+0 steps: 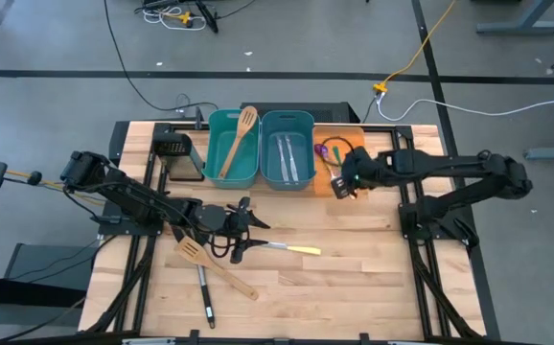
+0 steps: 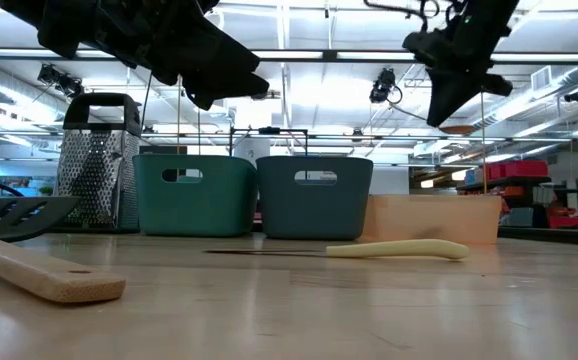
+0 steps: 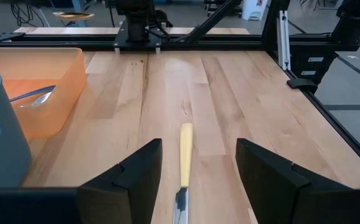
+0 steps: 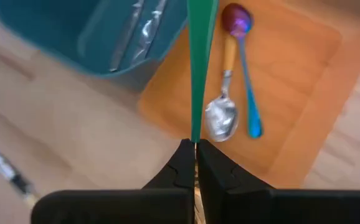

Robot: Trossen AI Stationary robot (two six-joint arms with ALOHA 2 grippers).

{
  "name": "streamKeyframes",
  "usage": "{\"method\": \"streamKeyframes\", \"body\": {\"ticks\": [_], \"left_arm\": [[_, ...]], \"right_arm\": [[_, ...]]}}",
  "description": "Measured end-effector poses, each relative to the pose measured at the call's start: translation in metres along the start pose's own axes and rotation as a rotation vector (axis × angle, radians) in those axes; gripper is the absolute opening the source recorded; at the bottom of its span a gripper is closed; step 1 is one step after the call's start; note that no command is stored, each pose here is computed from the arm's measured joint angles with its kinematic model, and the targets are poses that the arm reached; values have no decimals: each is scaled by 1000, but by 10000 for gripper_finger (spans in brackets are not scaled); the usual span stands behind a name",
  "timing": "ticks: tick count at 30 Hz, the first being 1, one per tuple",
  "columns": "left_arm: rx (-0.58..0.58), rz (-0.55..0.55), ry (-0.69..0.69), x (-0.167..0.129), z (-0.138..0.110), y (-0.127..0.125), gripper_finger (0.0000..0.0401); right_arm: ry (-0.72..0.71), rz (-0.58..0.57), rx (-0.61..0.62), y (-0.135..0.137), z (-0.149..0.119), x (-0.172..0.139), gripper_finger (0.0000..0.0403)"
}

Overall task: Pick & Place Kitchen Items
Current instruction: Put the green spoon into the orange bin

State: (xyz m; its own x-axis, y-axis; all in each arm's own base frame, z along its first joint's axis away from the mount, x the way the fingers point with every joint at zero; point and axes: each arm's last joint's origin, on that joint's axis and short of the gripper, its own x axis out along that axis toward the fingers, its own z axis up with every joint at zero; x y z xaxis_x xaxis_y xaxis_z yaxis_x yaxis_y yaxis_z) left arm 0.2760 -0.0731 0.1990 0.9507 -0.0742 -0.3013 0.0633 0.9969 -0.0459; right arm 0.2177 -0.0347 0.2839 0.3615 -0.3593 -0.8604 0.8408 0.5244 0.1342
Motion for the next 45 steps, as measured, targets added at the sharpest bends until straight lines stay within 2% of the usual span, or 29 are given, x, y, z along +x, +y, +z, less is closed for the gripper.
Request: {"method": "streamKeyframes", "body": {"ticks": [6,16,32,45], "left_arm": [[0,0,1,0,0,0,210],[0,0,2,0,0,0,210],[0,0,2,0,0,0,210],[0,0,3,0,0,0,210]], "right_arm": [[-18,-62,25,-17,20,11,8],[2,-124,12,-22,41,48,8],[110,-183,-23,-25,53,108,8],[138,-189,-28,-27,55,127,8]]}}
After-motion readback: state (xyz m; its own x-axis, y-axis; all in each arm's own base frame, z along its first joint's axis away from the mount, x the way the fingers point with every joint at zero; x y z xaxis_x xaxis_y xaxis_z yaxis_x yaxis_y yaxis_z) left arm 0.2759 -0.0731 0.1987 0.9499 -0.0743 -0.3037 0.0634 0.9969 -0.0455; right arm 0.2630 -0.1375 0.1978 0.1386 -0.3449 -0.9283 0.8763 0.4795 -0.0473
